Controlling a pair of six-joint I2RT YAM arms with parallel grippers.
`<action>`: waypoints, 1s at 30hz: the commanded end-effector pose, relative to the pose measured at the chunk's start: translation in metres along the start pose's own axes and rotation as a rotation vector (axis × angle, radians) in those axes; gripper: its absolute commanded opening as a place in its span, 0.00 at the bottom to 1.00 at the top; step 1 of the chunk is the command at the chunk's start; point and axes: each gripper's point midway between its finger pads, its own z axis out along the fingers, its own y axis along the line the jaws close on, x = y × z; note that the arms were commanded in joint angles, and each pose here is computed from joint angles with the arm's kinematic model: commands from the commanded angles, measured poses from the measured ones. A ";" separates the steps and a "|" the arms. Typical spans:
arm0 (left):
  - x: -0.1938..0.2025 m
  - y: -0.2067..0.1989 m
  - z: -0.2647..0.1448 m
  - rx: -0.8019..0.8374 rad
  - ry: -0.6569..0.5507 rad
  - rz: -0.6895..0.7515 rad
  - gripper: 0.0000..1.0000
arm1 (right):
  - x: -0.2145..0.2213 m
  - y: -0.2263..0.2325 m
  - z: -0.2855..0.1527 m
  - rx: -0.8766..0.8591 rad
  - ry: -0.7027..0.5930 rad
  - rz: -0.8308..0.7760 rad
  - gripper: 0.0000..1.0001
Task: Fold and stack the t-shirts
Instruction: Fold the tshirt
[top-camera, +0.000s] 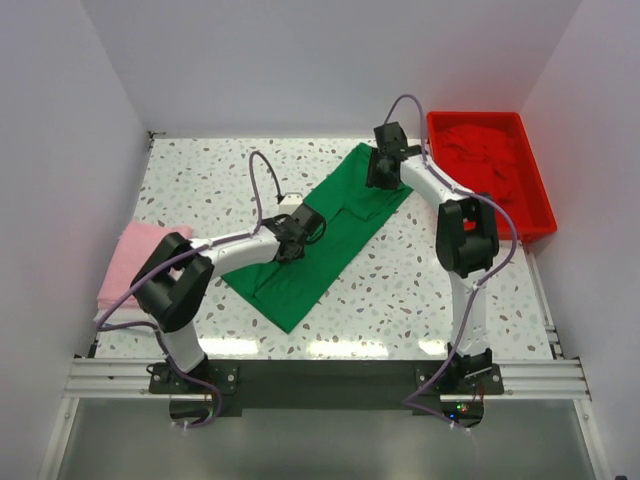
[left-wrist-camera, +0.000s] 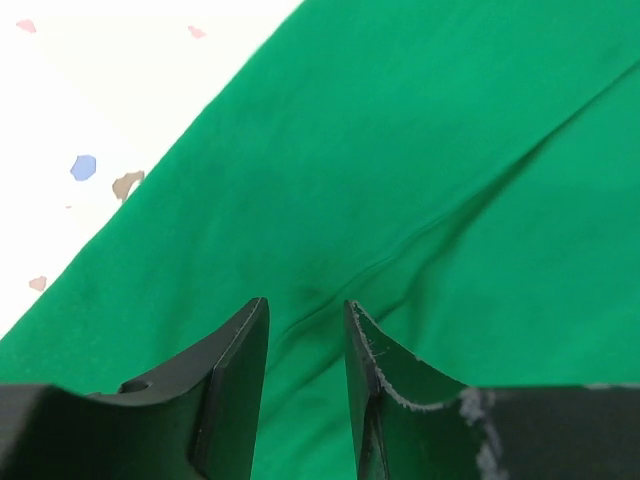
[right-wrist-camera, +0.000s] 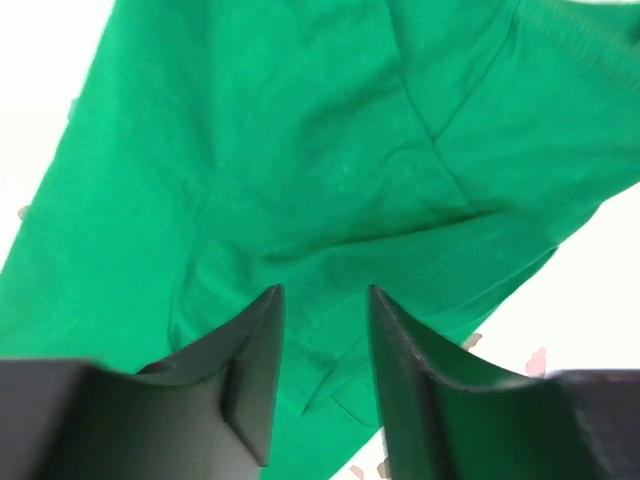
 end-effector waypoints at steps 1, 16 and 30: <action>0.012 0.020 0.004 -0.087 0.032 0.088 0.40 | 0.016 -0.001 0.014 0.012 0.040 0.034 0.41; 0.083 -0.017 -0.009 0.061 0.157 0.074 0.32 | 0.026 -0.023 0.073 0.072 0.112 -0.030 0.46; 0.088 -0.099 -0.051 0.313 0.173 0.010 0.41 | -0.043 0.003 0.061 -0.073 -0.035 -0.123 0.85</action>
